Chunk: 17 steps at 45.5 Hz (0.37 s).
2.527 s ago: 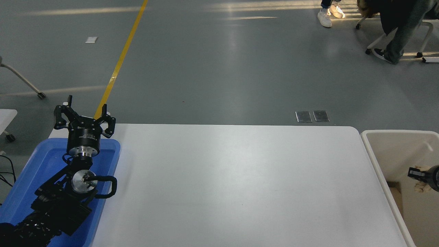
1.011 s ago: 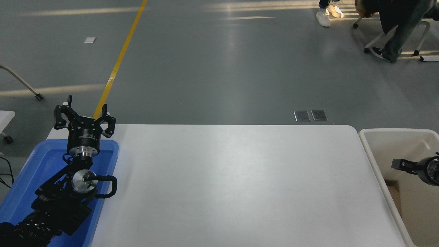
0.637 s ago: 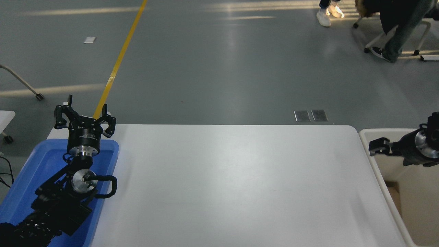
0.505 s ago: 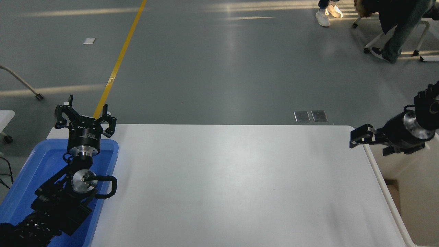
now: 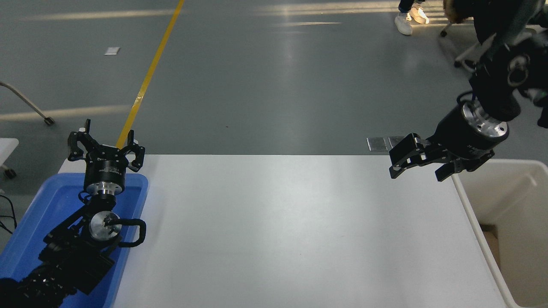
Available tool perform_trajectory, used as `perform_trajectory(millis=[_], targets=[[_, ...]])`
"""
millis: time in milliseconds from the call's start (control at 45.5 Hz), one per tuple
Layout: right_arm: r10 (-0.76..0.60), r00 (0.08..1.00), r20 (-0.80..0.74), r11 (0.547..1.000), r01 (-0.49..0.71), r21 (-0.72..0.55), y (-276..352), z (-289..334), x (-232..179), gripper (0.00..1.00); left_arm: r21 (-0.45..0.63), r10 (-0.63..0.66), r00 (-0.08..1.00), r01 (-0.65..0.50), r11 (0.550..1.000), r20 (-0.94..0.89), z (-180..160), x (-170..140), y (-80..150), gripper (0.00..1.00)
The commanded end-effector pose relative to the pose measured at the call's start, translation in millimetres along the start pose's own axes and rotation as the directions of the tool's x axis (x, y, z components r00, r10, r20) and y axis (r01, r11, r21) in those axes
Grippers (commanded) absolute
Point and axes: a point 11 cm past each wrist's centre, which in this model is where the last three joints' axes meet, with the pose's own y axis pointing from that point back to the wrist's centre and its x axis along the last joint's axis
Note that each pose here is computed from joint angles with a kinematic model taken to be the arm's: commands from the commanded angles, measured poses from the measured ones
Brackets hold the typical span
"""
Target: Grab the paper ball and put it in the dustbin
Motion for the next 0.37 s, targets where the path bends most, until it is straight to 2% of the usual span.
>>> perform_trajectory(millis=[0, 352], targets=[[-0.013, 0.999, -0.034, 0.999, 0.012, -0.042, 7.3, -22.1, -3.5, 1.00, -0.001, 0.001, 1.000, -0.001, 1.000, 0.000, 0.3, 0.1, -0.1, 0.99], [-0.018, 1.000, 0.003, 0.996, 0.018, -0.089, 7.1, -4.1, -4.6, 1.00, 0.000, 0.004, 1.000, -0.004, 1.000, 0.000, -0.6, 0.6, 0.6, 0.99]])
